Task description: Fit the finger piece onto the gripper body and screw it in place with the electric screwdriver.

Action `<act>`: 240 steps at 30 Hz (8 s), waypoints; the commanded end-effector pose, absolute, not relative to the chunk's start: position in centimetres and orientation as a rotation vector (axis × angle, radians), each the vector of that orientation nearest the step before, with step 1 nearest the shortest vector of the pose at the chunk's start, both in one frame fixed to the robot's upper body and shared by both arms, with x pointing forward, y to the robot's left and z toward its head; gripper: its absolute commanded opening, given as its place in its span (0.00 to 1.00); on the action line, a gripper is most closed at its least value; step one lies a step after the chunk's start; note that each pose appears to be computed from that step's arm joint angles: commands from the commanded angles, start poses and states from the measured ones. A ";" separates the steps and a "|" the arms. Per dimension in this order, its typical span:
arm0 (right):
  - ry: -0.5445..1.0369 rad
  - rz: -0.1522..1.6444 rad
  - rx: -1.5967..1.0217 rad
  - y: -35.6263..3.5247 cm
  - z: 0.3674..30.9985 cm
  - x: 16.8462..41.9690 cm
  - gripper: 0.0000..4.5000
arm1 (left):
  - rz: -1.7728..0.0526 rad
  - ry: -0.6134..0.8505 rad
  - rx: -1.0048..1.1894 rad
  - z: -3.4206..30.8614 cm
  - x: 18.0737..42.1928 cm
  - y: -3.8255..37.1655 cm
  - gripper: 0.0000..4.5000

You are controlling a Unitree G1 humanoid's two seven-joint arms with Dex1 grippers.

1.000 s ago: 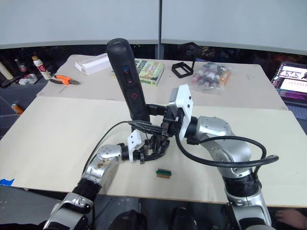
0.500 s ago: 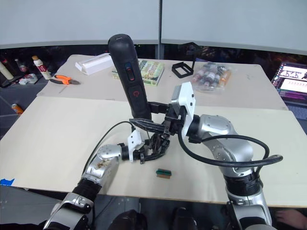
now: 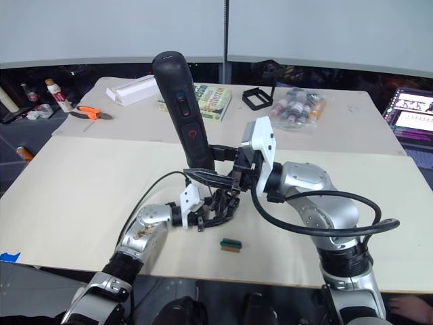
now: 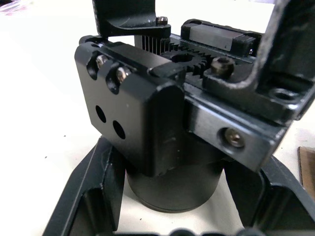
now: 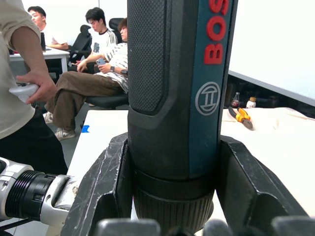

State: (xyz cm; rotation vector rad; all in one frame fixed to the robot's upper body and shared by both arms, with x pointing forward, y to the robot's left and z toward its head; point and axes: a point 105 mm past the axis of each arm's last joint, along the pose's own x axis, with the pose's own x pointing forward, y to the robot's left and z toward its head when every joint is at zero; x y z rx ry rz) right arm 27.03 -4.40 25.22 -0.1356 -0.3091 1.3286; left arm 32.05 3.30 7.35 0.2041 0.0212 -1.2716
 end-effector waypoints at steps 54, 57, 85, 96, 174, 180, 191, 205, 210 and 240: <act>-0.379 1.377 -0.190 -3.9 26.9 25.6 0.43 | -1.316 0.068 0.175 6.3 30.9 2.7 0.52; -0.378 1.375 -0.189 -3.9 26.8 25.7 0.43 | -1.316 0.069 0.175 6.2 30.9 2.7 0.52; -0.352 1.371 -0.183 -3.7 26.1 25.8 0.43 | -1.318 0.070 0.176 6.3 30.8 2.7 0.52; -0.359 1.378 -0.185 -3.6 26.4 25.6 0.43 | -1.317 0.071 0.173 6.3 30.8 2.8 0.52; -0.194 1.242 -0.163 -4.1 20.1 27.3 0.43 | -1.316 0.022 0.152 8.1 31.3 2.5 0.52; -0.210 1.268 -0.143 -3.7 20.5 26.8 0.43 | -1.315 0.033 0.155 8.0 31.3 2.6 0.52; -0.192 1.278 -0.082 -3.8 20.5 26.6 0.43 | -1.315 0.046 0.155 7.8 31.2 2.7 0.52; -0.105 1.131 -0.093 -6.0 18.6 28.9 0.43 | -1.314 0.045 0.160 7.8 31.2 2.8 0.52; -0.113 1.143 -0.103 -5.6 18.7 28.7 0.43 | -1.312 0.044 0.160 7.8 31.3 2.8 0.52; -0.235 1.220 -0.216 -5.4 22.3 27.3 0.43 | -1.307 0.039 0.162 7.6 31.2 2.4 0.52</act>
